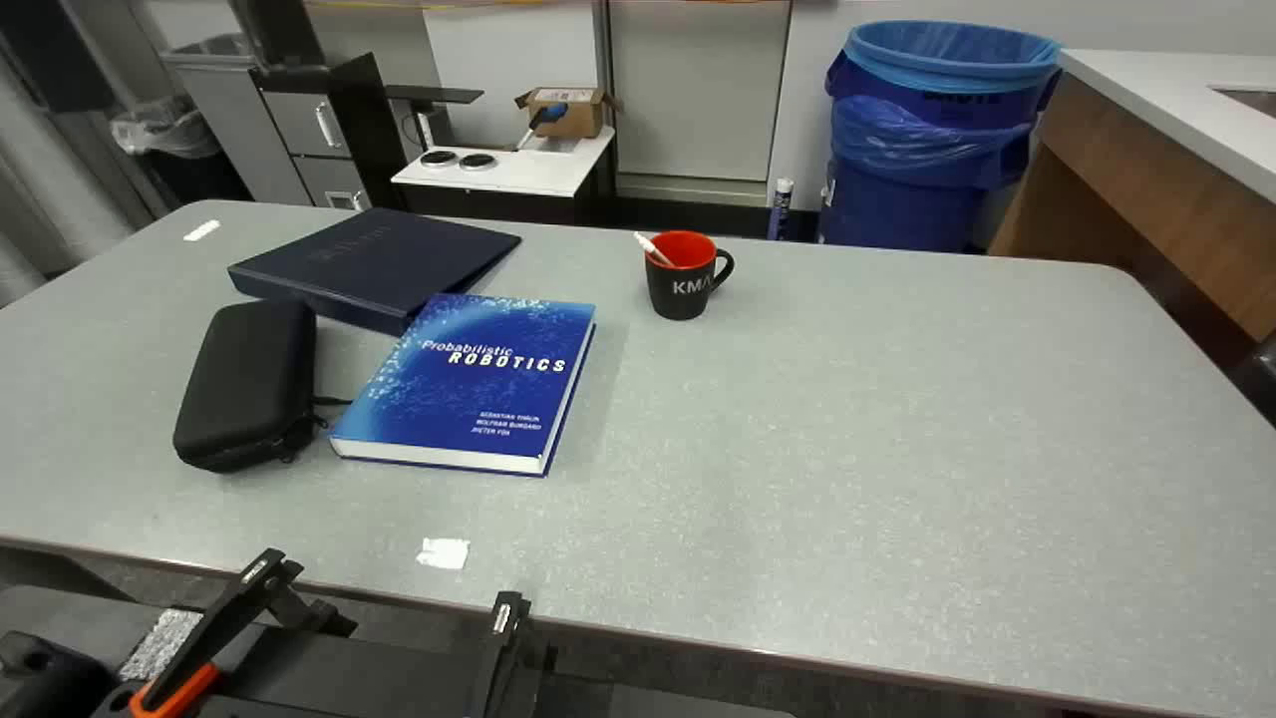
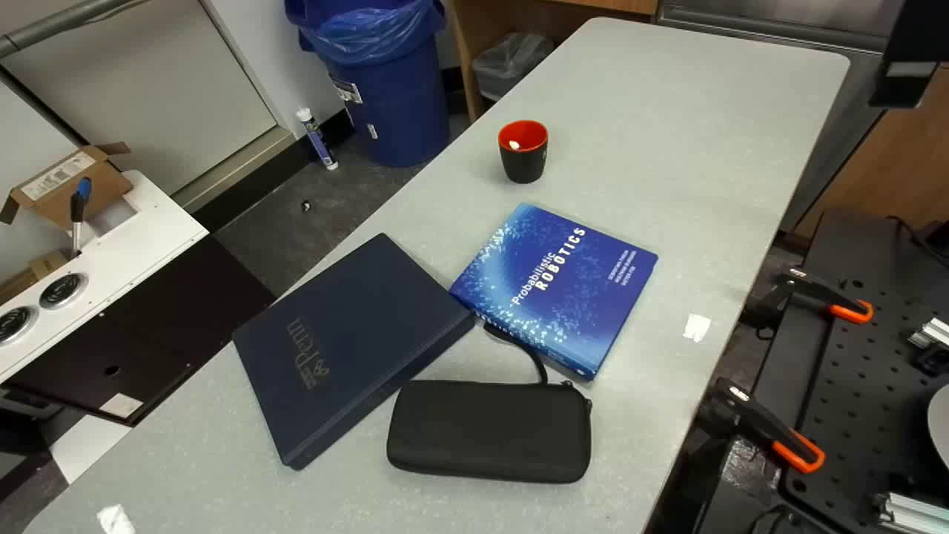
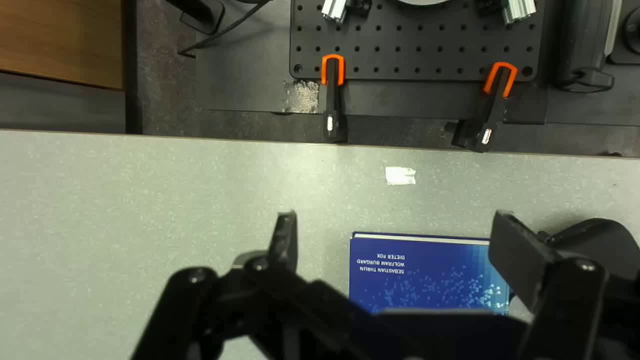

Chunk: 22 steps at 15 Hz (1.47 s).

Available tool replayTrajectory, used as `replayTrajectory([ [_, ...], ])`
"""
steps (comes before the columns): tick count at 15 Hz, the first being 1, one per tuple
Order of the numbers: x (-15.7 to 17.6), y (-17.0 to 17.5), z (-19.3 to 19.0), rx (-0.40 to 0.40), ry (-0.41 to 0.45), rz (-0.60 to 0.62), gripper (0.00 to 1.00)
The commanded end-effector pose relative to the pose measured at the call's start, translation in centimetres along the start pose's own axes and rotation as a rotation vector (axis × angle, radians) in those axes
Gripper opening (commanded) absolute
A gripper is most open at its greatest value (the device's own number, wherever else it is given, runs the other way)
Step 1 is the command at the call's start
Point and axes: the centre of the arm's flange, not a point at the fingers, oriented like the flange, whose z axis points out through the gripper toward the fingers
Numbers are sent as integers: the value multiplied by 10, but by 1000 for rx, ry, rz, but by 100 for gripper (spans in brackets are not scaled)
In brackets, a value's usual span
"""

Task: Take the pen out of the red and black mug

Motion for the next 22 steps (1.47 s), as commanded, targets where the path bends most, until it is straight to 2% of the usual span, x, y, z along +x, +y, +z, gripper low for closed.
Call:
replayTrajectory([
  [1, 0, 0, 0, 0, -2, 0, 100],
  [3, 0, 0, 1, 0, -2, 0, 100],
  [5, 9, 4, 0, -13, 43, 18, 100],
  [8, 56, 25, -2, -18, 158, 36, 100],
  [13, 129, 66, -5, -67, 354, 154, 100],
  [16, 153, 80, -8, -65, 357, 223, 100],
  [17, 155, 82, -9, -42, 323, 243, 100],
  [18, 133, 75, 1, -36, 351, 192, 100],
  [22, 148, 79, 0, -32, 339, 216, 100],
])
